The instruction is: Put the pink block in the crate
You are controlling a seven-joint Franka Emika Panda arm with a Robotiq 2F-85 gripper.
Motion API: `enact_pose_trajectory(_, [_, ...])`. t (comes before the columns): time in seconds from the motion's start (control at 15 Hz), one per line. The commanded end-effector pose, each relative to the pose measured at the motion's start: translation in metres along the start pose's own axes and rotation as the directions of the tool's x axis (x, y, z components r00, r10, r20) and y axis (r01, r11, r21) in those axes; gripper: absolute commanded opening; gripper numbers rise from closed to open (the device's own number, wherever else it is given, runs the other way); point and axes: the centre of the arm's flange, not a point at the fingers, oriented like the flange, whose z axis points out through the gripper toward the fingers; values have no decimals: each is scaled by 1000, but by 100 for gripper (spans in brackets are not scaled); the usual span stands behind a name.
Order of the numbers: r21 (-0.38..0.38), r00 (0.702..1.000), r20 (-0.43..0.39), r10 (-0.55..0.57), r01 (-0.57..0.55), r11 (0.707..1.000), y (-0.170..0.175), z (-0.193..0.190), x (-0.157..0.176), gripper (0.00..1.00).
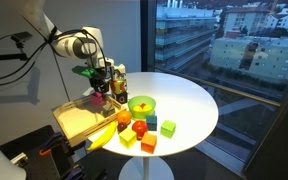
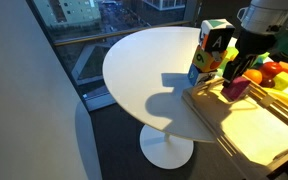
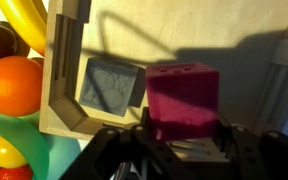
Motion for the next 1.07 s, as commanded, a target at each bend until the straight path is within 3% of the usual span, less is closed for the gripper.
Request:
enact_pose_trajectory(0.0, [13, 999, -36, 40, -40, 999, 0, 8, 6, 32])
enact_pose_trajectory(0.07, [11, 998, -43, 46, -46, 999, 1, 10, 7, 32])
enact_pose_trajectory(0.2, [12, 997, -51, 53, -53, 999, 3, 11, 8, 82])
enact_pose_trajectory(0.27, [11, 997, -52, 55, -54, 998, 5, 11, 9, 84])
enact_pose_trajectory(0.4, [7, 997, -52, 51, -51, 999, 8, 8, 8, 98])
enact_pose_trajectory(1.0, [-48, 999, -17, 28, -29, 998, 42, -29, -3, 100])
